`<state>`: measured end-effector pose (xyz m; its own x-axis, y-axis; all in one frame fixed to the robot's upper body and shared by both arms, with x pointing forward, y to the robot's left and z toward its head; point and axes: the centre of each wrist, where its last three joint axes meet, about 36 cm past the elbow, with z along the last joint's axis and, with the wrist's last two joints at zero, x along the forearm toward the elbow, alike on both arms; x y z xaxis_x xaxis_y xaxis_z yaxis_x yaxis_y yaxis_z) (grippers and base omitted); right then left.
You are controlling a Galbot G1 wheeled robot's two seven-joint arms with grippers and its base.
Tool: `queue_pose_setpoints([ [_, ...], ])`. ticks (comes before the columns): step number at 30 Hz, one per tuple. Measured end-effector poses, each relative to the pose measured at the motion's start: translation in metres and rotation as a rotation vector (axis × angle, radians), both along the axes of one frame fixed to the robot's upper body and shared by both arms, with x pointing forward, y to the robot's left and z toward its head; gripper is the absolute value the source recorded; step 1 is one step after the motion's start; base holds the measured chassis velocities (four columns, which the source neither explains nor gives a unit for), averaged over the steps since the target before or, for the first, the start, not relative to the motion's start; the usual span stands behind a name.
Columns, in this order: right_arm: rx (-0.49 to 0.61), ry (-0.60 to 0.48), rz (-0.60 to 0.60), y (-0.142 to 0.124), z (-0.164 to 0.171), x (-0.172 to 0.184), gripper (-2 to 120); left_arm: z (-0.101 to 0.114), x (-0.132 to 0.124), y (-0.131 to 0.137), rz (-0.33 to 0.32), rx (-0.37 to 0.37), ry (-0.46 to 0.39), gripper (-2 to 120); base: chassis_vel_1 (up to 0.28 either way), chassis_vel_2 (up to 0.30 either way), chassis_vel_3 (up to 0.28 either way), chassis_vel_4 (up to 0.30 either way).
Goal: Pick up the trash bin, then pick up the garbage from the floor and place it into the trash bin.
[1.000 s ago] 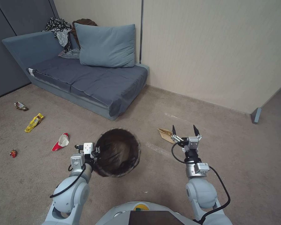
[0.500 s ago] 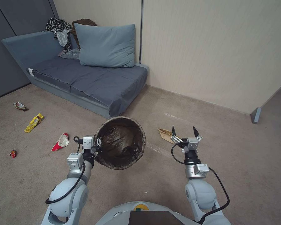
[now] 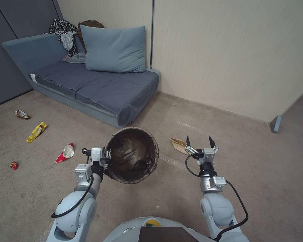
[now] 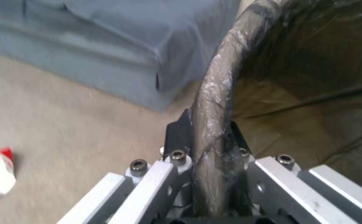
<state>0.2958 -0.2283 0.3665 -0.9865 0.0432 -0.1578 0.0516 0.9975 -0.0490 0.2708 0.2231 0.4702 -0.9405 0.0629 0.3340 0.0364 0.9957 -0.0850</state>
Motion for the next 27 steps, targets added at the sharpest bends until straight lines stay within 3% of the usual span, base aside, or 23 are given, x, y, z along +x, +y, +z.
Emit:
queue_pose_setpoints([
  [14, 0.003, 0.003, -0.001, -0.0001, -0.0036, 0.0013, 100, 0.0023, -0.0007, -0.0003, 0.012, 0.004, 0.07, 3, -0.041, 0.041, 0.033, -0.048],
  [27, -0.029, -0.021, 0.005, 0.0004, -0.0107, 0.0028, 100, -0.0003, -0.0003, -0.0001, 0.017, 0.012, 0.086, 3, -0.229, 0.228, 0.234, -0.218],
])
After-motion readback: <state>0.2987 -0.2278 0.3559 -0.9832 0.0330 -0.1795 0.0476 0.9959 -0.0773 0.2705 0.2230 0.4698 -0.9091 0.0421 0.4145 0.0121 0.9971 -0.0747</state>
